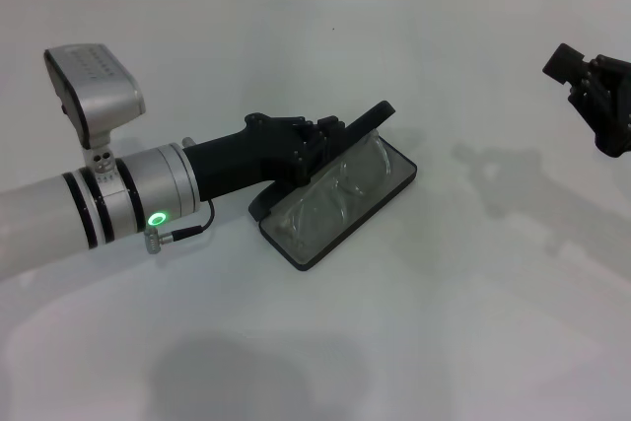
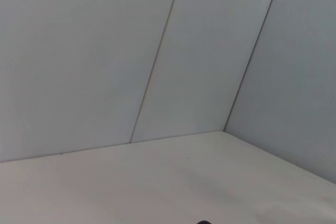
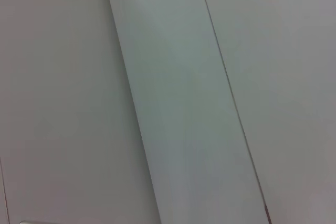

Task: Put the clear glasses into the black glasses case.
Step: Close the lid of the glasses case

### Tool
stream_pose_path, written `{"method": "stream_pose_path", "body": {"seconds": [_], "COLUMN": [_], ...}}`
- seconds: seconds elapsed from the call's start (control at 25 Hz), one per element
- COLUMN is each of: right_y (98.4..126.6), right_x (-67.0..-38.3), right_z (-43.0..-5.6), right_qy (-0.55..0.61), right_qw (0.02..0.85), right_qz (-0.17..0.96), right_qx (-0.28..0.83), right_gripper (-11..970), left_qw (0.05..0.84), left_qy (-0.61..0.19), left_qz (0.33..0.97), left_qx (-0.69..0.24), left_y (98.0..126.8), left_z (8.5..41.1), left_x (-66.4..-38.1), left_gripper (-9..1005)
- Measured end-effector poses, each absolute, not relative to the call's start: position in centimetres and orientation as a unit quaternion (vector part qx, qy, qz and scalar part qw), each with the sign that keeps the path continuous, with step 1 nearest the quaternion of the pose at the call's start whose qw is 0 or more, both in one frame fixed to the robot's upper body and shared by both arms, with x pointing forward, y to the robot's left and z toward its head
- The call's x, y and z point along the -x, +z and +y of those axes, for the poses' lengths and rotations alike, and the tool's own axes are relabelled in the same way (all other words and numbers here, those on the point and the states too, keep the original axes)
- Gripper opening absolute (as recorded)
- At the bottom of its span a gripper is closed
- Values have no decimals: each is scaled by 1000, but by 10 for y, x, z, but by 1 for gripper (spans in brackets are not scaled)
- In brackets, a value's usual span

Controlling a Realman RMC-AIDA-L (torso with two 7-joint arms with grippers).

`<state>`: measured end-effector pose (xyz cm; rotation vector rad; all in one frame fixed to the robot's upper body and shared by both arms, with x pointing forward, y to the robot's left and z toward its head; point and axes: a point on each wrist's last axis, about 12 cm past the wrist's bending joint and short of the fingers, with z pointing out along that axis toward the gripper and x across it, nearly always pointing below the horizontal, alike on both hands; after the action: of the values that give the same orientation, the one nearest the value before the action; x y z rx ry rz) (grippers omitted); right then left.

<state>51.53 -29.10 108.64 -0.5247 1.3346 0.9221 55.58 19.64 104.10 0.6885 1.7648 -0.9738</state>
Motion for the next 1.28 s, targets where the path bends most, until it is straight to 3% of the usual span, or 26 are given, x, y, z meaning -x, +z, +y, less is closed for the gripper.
{"method": "stream_pose_path", "body": {"seconds": [1.28], "right_y": [1086], "right_x": [-516], "right_z": [-288], "right_qy": [411], "right_qw": [654], "right_qz": [590], "right_qx": [234], "right_gripper": [5], "left_qw": [478], "left_qy": [-395], "left_qz": [737], "left_qx": [-270], "left_y": [1034], "left_z": [196], "left_x": [-552], "left_gripper": [78]}}
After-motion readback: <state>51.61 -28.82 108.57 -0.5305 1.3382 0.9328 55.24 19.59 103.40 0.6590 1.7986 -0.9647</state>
